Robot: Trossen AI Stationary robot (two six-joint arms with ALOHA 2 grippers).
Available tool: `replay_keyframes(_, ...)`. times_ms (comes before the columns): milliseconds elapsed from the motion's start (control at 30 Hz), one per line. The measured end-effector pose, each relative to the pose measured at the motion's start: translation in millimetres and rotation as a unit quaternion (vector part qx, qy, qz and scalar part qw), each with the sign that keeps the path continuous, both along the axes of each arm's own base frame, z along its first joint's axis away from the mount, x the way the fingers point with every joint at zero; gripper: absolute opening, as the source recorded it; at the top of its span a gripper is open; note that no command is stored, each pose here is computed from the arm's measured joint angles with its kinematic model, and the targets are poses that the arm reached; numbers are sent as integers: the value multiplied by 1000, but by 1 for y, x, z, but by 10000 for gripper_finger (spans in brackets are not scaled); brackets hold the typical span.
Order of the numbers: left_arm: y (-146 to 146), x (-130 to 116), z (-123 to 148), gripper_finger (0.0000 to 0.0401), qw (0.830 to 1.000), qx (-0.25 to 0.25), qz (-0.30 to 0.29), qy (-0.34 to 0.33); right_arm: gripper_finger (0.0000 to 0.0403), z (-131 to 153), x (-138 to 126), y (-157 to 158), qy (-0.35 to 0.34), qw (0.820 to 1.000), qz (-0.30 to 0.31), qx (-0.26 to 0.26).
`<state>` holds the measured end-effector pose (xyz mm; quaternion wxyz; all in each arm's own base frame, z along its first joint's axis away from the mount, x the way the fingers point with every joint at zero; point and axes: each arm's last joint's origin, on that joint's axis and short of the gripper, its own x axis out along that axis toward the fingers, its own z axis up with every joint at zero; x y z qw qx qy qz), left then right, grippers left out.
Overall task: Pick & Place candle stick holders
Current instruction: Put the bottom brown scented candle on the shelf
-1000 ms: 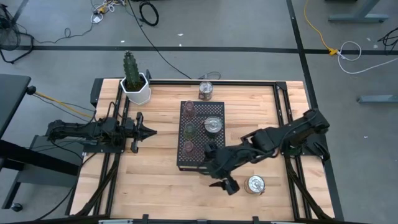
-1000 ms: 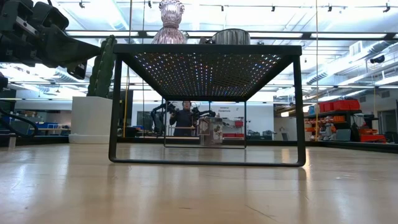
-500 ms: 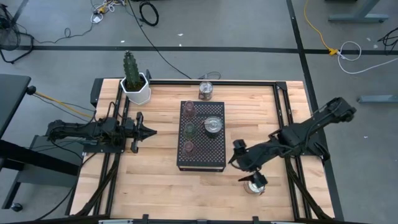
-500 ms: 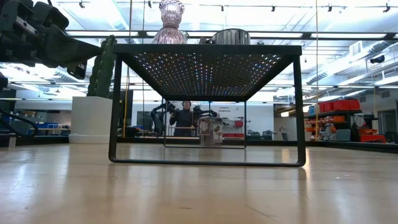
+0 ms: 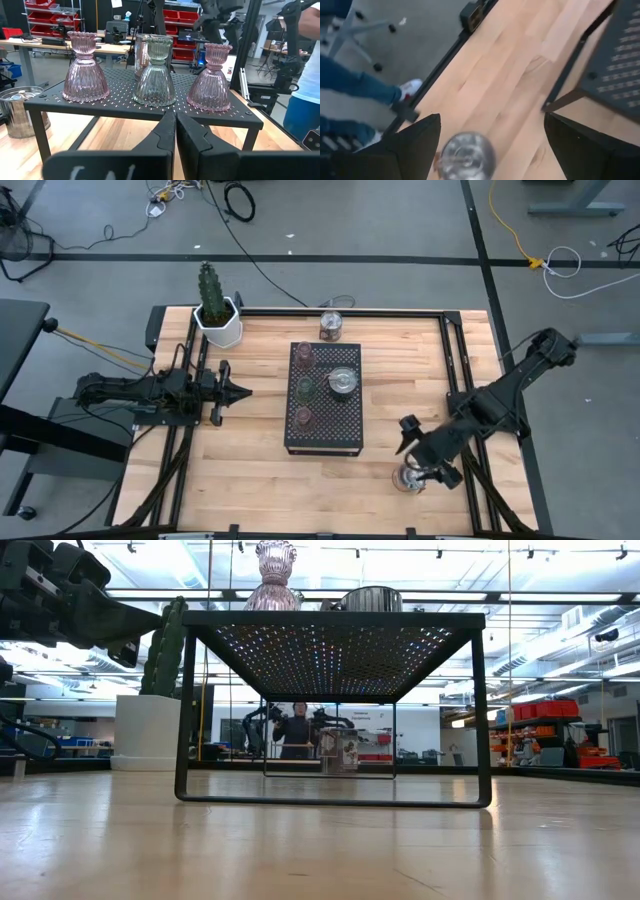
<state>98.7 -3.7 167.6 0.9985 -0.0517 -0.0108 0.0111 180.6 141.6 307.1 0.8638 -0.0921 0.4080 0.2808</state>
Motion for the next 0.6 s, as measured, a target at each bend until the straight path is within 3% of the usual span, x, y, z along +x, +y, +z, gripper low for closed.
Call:
replay_keyframes(333, 0, 0, 0, 18, 1000, 0, 0, 0, 355, -7, -19, 19, 6, 994, 99, -42)
replay_keyframes(600, 0, 0, 0, 18, 1000, 0, 0, 0, 355, -17, -26, 34, 22, 987, 145, -70)
